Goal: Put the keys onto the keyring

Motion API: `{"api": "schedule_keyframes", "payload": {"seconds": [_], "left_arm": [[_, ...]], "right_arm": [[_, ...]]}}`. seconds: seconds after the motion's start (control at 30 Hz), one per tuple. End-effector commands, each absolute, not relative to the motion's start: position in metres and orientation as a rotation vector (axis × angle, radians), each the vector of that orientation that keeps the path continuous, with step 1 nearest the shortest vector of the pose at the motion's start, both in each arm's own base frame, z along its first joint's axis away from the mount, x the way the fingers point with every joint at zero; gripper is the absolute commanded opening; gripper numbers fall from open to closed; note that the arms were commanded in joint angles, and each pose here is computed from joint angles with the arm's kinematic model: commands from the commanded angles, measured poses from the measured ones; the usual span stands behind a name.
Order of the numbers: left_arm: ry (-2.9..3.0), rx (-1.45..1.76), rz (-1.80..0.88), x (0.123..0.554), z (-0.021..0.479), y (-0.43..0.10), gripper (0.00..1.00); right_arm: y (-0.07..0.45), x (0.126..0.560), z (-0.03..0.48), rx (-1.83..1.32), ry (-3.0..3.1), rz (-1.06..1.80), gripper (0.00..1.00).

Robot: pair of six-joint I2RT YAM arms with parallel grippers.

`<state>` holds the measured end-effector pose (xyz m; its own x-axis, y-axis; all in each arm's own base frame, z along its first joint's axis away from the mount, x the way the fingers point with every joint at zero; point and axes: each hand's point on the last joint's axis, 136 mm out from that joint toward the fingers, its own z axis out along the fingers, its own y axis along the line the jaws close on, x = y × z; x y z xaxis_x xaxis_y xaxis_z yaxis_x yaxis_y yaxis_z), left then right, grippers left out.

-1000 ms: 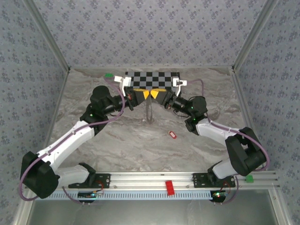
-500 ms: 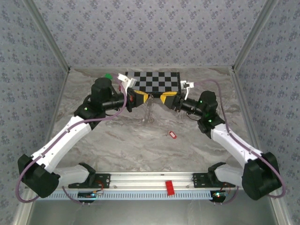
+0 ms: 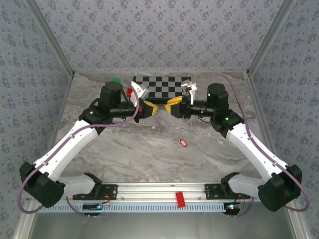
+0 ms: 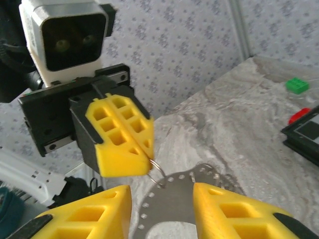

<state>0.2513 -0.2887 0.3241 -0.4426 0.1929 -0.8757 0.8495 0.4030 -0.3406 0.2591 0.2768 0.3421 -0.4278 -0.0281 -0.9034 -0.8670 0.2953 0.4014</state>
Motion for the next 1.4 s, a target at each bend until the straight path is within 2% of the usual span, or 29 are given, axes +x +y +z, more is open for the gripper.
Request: {"api": "schedule_keyframes", "payload": {"seconds": [0.0, 0.27, 0.8, 1.13, 1.37], "left_arm": [[1.800, 0.957, -1.081, 0.245, 0.344, -0.291, 0.00], [1.800, 0.976, -1.094, 0.241, 0.343, -0.292, 0.00], [1.799, 0.984, -1.115, 0.238, 0.343, -0.293, 0.00], [1.795, 0.989, -1.130, 0.238, 0.344, -0.295, 0.00], [1.796, 0.991, -1.133, 0.237, 0.345, -0.295, 0.00]], "right_arm": [[0.291, 0.242, 0.340, -0.966, 1.719, 1.261, 0.37], [0.305, 0.240, 0.331, -1.041, 1.743, 1.271, 0.32], [0.294, 0.261, 0.332, -0.965, 1.721, 1.270, 0.36], [0.304, 0.243, 0.330, -1.078, 1.684, 1.357, 0.36], [0.311, 0.238, 0.321, -1.121, 1.706, 1.355, 0.25]]}}
